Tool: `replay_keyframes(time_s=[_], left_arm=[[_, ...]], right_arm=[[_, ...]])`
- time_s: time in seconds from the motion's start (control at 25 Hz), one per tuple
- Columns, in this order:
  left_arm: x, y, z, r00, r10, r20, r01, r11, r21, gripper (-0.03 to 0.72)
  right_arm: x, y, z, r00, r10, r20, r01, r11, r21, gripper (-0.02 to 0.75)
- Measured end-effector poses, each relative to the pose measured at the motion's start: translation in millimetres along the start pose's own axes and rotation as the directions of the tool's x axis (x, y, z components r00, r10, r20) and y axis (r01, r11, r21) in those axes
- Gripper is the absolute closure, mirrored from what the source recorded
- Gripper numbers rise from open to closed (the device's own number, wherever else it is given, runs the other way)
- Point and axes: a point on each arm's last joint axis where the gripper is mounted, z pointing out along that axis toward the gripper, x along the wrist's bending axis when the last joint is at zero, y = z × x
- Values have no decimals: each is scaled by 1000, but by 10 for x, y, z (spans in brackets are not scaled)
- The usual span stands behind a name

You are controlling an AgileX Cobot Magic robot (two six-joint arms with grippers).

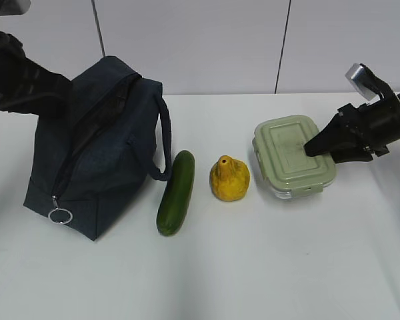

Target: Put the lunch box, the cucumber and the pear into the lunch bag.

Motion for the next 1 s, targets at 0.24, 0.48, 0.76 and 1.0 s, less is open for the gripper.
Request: replay_keyframes(time_s=[0.24,0.48,0.76,1.0], left_arm=[[-5,2,0,1000,-7,6,7,1000,-3,685],[-13,-4,83,999,-37,25,36,999,16,685],[-14,10,139,998,-57,34,56,998,7,685],[-19,16,139,997,-64,40,64,998,1,685]], right_arm=[[69,33,-54,1000,-1,-5,1,1000,-26,352],[194,88,-150,1000,-7,-14,6,997,-72,352],[327,137,-251,1000,-15,-27,11,993,-118,353],[385,154,-296,999,-15,-30,11,991,-135,354]])
